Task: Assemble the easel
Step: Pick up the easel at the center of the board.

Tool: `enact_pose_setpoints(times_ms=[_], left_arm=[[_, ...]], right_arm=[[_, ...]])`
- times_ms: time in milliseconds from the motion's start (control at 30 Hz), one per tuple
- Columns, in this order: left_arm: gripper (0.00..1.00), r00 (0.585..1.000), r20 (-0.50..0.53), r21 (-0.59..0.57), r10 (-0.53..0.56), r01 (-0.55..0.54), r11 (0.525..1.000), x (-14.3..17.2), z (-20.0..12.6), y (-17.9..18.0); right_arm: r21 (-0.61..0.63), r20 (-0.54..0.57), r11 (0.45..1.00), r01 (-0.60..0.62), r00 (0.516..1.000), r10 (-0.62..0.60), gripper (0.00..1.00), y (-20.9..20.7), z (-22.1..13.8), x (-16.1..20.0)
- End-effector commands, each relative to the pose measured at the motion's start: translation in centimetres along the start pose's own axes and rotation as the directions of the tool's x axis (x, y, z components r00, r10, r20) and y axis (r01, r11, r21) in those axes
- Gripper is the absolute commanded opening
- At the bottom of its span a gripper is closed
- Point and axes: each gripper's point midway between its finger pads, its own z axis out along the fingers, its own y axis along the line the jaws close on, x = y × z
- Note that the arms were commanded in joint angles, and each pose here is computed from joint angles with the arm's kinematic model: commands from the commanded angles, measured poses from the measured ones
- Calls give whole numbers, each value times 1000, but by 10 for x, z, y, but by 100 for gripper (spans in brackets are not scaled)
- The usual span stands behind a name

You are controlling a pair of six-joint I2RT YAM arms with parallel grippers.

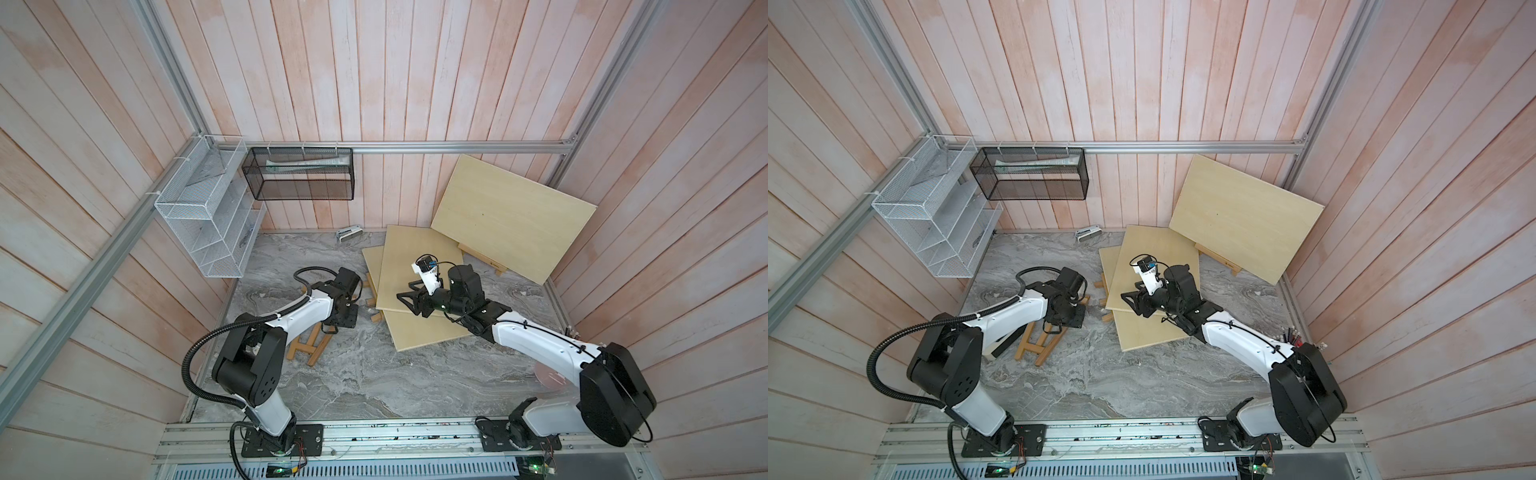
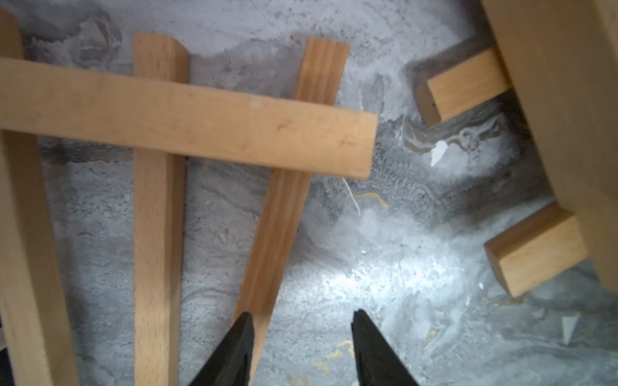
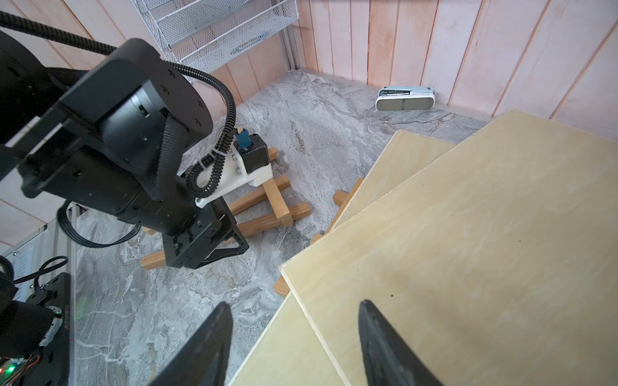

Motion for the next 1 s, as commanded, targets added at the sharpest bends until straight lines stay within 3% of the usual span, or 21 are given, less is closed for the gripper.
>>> enact_pose_setpoints(times_ms=[0,267,433,567,700,733,867,967], left_arm=[[51,1000,29,-27,1,0,1000,-8,-5,9],[51,998,-35,-32,-47,46,998,10,17,19],[47,991,-127,3,-52,53,999,29,30,13],[29,983,-166,42,-77,85,995,39,35,5],[5,977,-159,91,-140,156,984,29,35,-5],[0,976,-147,114,-163,180,977,21,30,-9],[0,959,-59,251,-277,283,926,-30,-20,-18],[0,917,28,409,-398,353,842,-72,-81,-8]], right_arm=[[0,-15,1000,-15,1000,15,62,-1,-1,7],[-3,-19,1000,-17,1000,17,62,-1,0,7],[0,-20,1000,-17,1000,17,62,-1,-1,8],[4,-16,1000,-20,1000,21,62,-2,-2,8],[-1,-9,1000,-19,1000,19,62,0,-2,5],[-2,-6,1000,-15,1000,15,62,0,-3,2],[-6,8,1000,0,1000,0,62,4,-8,-9],[-13,26,1000,12,1000,-12,62,7,-12,-16]])
